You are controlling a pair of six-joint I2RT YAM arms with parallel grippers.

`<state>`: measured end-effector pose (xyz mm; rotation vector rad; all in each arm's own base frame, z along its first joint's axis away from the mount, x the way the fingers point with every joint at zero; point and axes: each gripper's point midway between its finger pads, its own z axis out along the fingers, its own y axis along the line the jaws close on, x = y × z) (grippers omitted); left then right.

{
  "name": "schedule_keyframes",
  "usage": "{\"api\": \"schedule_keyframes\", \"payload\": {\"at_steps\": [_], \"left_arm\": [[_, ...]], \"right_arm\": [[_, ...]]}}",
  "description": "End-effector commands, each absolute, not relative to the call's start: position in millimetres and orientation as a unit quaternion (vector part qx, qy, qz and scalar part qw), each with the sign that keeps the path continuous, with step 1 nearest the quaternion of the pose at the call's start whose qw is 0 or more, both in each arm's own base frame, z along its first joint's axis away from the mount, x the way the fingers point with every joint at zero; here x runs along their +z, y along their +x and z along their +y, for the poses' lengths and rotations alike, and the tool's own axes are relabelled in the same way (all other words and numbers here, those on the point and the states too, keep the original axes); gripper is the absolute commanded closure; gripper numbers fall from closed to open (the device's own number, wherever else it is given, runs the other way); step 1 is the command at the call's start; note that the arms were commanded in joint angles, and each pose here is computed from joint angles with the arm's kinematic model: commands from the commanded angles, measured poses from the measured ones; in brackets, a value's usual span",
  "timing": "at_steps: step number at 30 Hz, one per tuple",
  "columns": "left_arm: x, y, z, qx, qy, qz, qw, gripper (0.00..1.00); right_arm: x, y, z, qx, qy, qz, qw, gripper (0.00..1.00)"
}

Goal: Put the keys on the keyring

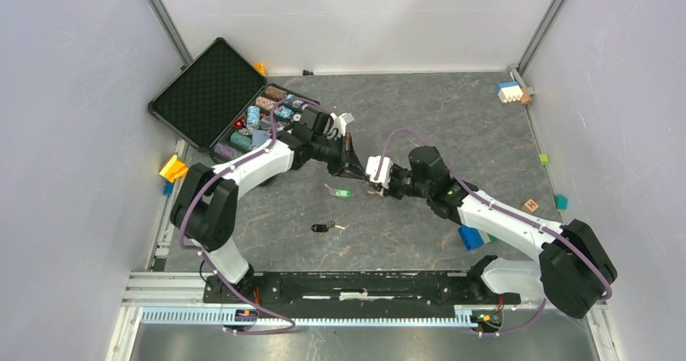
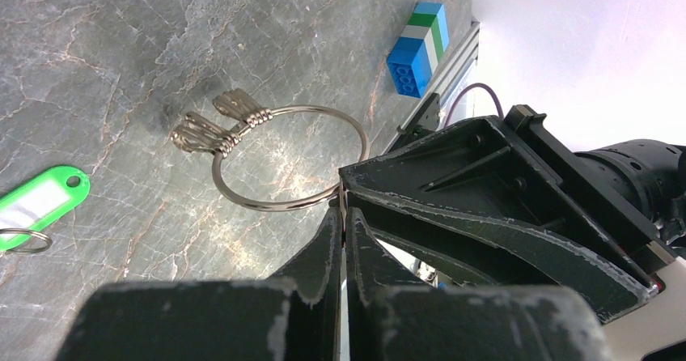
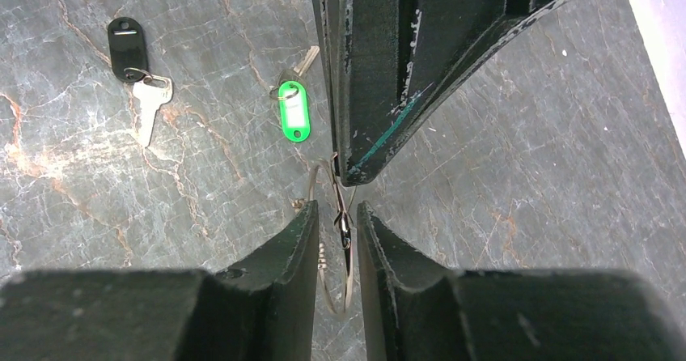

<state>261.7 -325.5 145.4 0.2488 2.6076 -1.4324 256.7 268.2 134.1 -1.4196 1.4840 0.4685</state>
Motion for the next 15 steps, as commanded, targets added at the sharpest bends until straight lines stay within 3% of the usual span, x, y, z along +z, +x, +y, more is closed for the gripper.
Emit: {"api": "schedule_keyframes", "payload": {"at_steps": [1, 15], "left_arm": [[170.5, 259.6, -330.3, -0.509, 0.089, 0.852, 0.088, 0.98], [170.2, 258.6, -330.9, -0.511, 0.088, 0.851, 0.085, 0.98]], "right_arm": [[149.4, 264.1, 275.4, 0.201, -0.575, 0.603, 0.516, 0.72], [150.8, 265.9, 277.8, 0.208, -0.564, 0.607, 0.520, 0.75]]}}
